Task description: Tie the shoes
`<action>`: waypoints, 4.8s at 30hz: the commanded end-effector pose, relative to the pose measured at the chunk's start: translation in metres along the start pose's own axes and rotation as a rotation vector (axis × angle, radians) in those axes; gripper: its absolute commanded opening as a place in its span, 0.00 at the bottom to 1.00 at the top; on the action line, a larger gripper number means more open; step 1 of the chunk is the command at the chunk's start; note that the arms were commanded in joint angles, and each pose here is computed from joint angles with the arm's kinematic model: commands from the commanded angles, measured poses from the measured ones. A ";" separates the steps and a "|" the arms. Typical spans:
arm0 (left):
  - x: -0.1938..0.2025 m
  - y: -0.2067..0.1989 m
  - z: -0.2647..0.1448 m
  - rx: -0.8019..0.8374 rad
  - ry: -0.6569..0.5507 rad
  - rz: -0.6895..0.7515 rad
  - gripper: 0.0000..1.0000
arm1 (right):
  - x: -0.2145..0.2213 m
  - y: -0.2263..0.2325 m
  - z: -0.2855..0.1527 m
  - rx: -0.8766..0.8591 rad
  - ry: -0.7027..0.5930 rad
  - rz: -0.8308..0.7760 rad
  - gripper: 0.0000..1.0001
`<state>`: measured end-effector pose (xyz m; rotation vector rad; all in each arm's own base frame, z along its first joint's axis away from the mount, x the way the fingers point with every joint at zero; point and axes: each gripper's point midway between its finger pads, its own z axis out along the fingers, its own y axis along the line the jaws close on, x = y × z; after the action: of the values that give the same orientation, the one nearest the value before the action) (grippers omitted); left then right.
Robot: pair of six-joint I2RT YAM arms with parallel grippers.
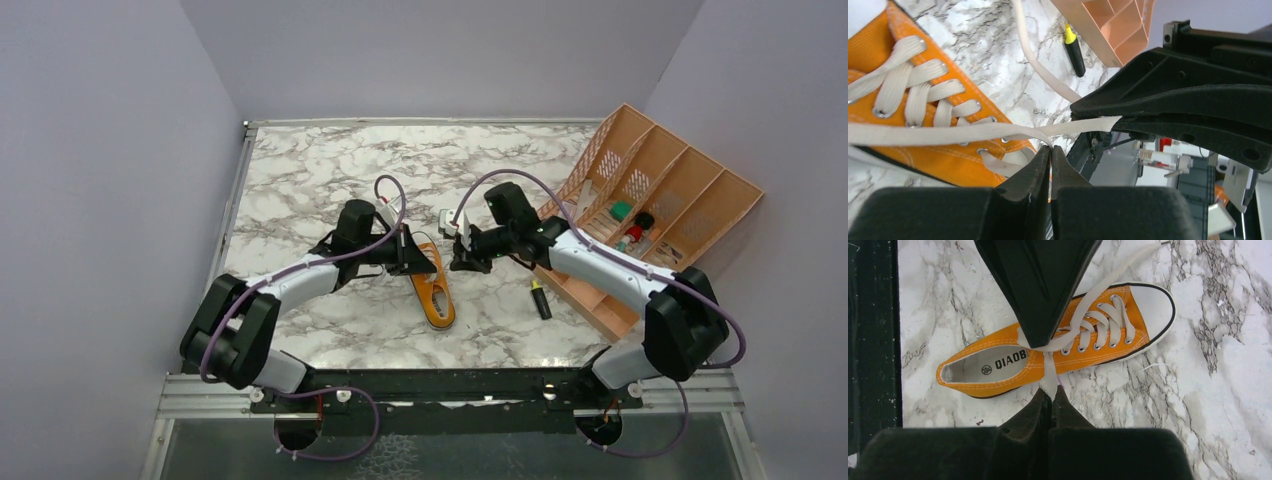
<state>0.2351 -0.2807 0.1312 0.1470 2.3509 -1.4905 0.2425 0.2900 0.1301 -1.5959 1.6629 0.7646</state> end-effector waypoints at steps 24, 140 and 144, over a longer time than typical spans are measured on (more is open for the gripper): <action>-0.004 -0.008 0.013 0.186 0.020 0.402 0.14 | -0.019 0.018 0.002 -0.168 -0.041 -0.029 0.01; -0.001 0.009 0.016 0.072 0.038 0.333 0.00 | -0.032 -0.080 0.166 -0.285 0.078 0.883 0.71; -0.002 0.007 0.019 0.079 0.045 0.341 0.00 | -0.023 -0.077 0.184 -0.261 0.122 0.869 0.69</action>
<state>0.2420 -0.2886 0.1078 0.5418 2.2141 -1.4136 0.3475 0.4338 0.0704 -0.9706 2.4208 1.3681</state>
